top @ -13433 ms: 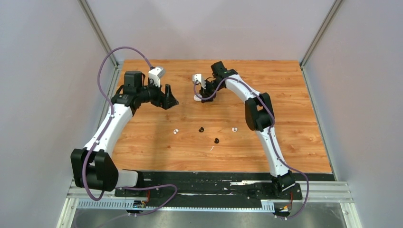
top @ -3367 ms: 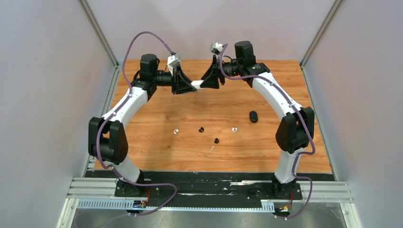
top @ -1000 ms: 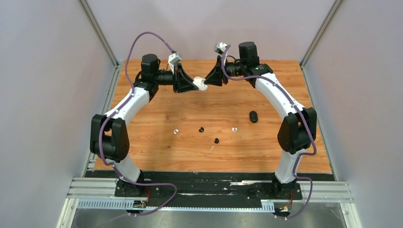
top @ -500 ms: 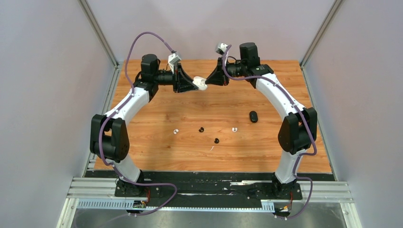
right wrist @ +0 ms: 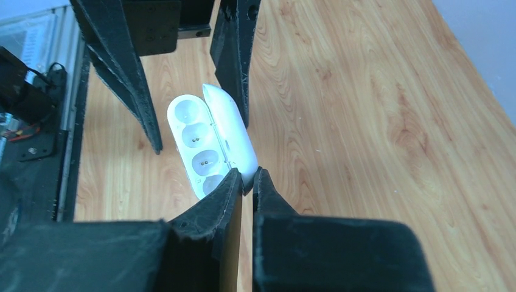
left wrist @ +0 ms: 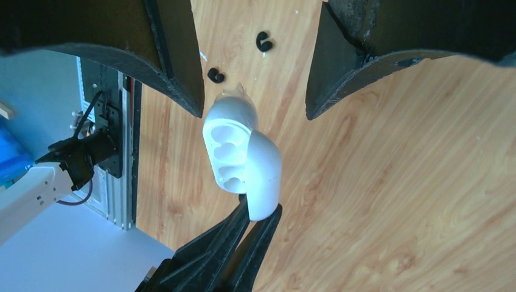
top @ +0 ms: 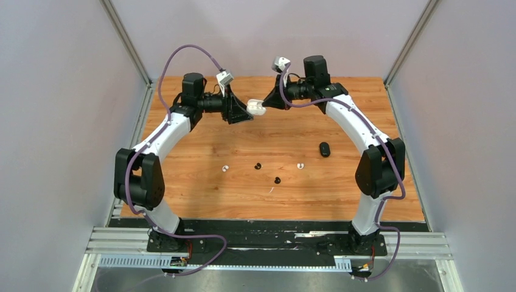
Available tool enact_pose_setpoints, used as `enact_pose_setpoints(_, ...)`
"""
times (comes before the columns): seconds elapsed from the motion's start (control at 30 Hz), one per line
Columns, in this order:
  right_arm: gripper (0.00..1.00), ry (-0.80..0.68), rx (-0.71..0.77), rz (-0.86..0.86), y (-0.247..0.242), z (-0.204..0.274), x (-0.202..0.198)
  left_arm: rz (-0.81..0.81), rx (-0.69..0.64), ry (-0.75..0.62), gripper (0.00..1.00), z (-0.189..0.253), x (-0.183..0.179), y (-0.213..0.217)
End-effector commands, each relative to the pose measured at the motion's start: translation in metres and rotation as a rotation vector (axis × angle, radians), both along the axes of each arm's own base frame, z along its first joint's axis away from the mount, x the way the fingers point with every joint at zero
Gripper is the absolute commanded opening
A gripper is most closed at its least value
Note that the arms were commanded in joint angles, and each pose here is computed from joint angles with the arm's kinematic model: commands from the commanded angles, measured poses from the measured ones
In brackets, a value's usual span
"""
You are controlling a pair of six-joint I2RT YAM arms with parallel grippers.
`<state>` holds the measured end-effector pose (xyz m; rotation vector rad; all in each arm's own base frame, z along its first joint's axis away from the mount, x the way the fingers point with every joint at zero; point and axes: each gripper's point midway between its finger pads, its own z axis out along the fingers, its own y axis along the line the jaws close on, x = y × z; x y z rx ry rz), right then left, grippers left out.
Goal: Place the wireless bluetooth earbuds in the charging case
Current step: Pass from the left arm to the right, then pass from the right arm to the left
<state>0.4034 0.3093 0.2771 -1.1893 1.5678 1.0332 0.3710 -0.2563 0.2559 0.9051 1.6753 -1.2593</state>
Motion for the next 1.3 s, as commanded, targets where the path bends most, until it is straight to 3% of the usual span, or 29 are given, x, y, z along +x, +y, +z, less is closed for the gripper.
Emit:
enact_pose_setpoints(0.0,0.0,-0.22,-0.026,0.013,-0.005,0.035,0.0,0.028,0.062,-0.052,0.72,0.023,-0.016,0.016)
enact_pose_setpoints(0.2,0.0,-0.334,-0.105,0.046,-0.005,0.028,-0.002,0.064,0.121,-0.127,0.74,0.062,-0.019,0.031)
enact_pose_setpoints(0.33,0.0,-0.409,-0.178,0.071,0.002,0.02,-0.006,0.156,0.128,-0.057,0.66,0.073,0.0,0.03)
enact_pose_setpoints(0.5,0.0,-0.429,-0.247,0.079,0.011,0.015,-0.01,0.159,0.17,0.039,0.64,0.059,0.007,0.022)
enact_pose_setpoints(0.7,0.0,-0.408,-0.256,0.08,0.016,0.016,-0.013,0.115,0.242,0.024,0.64,0.046,0.003,0.014)
enact_pose_setpoints(1.27,0.0,-0.389,-0.248,0.119,0.029,0.013,-0.024,0.041,0.281,0.028,0.56,0.017,-0.001,0.008)
